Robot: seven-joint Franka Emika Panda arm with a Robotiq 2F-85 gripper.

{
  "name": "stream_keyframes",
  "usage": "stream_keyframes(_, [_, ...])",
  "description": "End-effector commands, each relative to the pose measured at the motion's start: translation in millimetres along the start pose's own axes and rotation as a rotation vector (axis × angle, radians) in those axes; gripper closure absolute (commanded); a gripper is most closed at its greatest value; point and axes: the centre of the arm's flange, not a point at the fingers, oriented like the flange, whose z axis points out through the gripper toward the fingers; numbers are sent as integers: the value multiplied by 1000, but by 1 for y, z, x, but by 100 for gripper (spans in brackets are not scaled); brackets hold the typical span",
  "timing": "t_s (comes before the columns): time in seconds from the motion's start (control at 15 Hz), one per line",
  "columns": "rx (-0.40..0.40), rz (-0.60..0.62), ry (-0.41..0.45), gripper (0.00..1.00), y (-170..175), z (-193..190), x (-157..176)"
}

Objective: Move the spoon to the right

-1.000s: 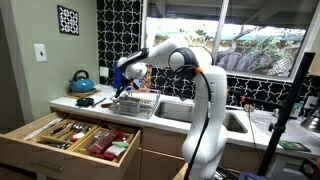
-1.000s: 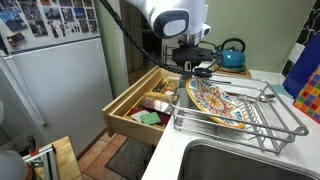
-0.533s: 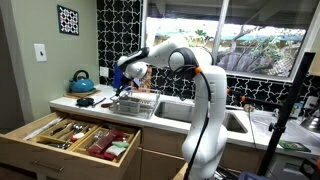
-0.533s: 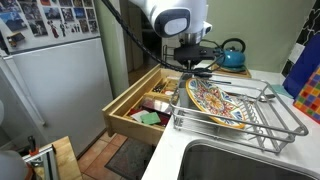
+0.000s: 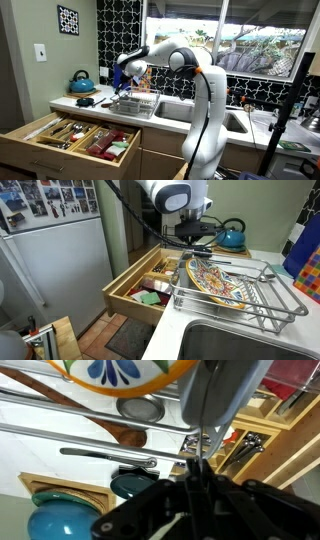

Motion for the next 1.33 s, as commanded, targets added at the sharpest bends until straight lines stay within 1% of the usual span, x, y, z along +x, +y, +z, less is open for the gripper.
stream_keyframes(0.0, [33, -17, 5, 92, 1, -12, 1])
stream_keyframes(0.2, [37, -24, 5, 93, 0, -16, 4])
stream_keyframes(0.4, [49, -21, -6, 90, 1, -8, 0])
stream_keyframes(0.47, [48, -19, -11, 74, 1, -5, -2])
stream_keyframes(0.73, [64, -15, -17, 46, 0, 2, -5])
stream_keyframes(0.93, [79, -12, -21, 22, 1, 2, -6])
stream_keyframes(1.07, [97, -17, -18, 8, 2, 1, -6])
stream_keyframes(1.13, [117, -22, -18, 15, 3, 1, -7])
stream_keyframes(1.2, [136, -33, -21, 25, 4, 0, -9])
stream_keyframes(1.27, [162, -46, -19, 31, 6, -1, -10])
